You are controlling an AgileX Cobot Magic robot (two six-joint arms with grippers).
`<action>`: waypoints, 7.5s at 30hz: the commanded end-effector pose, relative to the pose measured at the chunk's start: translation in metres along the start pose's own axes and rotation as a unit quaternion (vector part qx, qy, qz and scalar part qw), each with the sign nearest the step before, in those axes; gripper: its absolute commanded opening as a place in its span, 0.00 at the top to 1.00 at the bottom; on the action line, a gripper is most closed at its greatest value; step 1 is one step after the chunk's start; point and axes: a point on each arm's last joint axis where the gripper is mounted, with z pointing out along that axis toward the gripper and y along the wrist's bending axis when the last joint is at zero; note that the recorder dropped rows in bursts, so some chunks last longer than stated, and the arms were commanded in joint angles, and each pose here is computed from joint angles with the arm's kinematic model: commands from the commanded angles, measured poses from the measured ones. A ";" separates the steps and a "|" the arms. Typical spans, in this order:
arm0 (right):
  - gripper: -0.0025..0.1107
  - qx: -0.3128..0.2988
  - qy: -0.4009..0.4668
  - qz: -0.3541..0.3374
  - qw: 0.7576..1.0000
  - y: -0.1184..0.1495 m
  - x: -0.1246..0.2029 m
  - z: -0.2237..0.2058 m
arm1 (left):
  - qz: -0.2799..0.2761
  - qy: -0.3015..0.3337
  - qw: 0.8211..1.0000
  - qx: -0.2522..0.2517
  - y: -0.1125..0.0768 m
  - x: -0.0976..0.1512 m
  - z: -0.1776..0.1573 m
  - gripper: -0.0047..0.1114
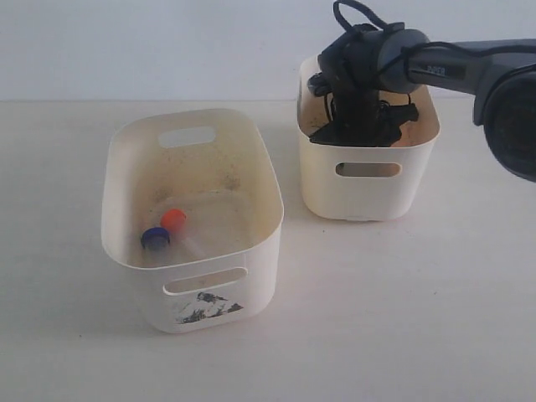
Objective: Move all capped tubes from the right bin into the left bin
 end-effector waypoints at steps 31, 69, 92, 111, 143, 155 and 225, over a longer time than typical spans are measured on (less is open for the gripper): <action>0.75 -0.007 0.051 -0.005 0.999 0.009 0.016 0.025 | -0.011 -0.007 1.000 0.001 0.000 -0.002 0.000 0.92; 0.50 -0.253 0.000 0.119 0.960 -0.024 -0.018 -0.058 | -0.011 -0.007 1.000 0.001 0.000 -0.002 0.000 0.92; 0.36 -0.293 0.103 0.144 0.940 0.000 0.002 -0.017 | -0.011 -0.007 1.000 0.001 0.000 -0.002 0.000 0.92; 0.36 -0.328 0.035 0.175 0.928 -0.009 -0.016 -0.057 | -0.011 -0.007 1.000 0.001 0.000 -0.002 0.000 0.92; 0.36 -0.346 0.096 0.192 0.913 -0.010 -0.004 -0.009 | -0.011 -0.007 1.000 0.001 0.000 -0.002 0.000 0.92; 0.36 -0.344 0.117 0.182 0.914 0.001 0.005 0.014 | -0.011 -0.007 1.000 0.001 0.000 -0.002 0.000 0.92; 0.98 -0.358 -0.070 -0.026 0.931 -0.014 0.049 -0.314 | -0.011 -0.007 1.000 0.001 0.000 -0.002 0.000 0.92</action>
